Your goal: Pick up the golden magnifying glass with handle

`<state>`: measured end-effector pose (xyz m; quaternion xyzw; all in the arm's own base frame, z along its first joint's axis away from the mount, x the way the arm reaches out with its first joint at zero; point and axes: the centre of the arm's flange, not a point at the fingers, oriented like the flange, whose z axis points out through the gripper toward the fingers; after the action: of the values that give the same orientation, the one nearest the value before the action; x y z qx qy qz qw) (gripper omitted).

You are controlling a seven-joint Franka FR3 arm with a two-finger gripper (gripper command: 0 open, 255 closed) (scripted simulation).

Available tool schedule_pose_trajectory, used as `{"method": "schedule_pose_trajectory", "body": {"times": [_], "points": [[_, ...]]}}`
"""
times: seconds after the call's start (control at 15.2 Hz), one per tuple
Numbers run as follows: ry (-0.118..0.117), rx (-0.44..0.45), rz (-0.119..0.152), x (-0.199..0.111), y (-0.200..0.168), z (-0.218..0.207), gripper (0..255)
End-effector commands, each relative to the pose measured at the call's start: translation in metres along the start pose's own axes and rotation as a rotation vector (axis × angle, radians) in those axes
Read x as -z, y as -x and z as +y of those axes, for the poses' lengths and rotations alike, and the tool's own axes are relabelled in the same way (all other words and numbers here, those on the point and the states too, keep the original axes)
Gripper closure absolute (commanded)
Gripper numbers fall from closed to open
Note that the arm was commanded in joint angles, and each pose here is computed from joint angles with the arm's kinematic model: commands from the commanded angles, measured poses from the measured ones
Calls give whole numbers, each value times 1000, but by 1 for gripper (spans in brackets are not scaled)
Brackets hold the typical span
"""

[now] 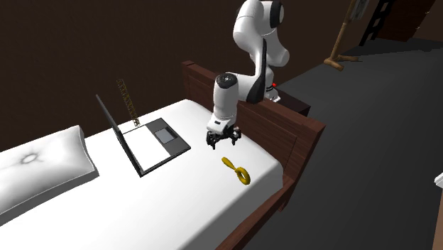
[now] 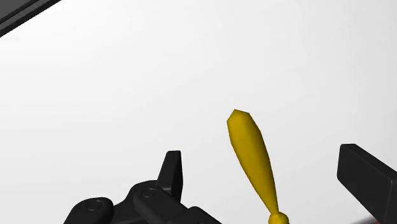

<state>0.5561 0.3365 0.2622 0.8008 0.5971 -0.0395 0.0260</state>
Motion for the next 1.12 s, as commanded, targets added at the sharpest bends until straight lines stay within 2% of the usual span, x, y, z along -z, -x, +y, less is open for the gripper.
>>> {"method": "schedule_pose_trajectory", "body": {"times": [0.0, 0.33, 0.92, 0.99, 1.06], "points": [[1, 62, 4, -11, -22, -5, 0], [4, 207, 11, -43, -73, -26, 0], [4, 207, 11, -83, -77, -26, 0], [4, 207, 11, -82, -77, -26, 255], [4, 207, 11, -82, -77, -26, 255]]}}
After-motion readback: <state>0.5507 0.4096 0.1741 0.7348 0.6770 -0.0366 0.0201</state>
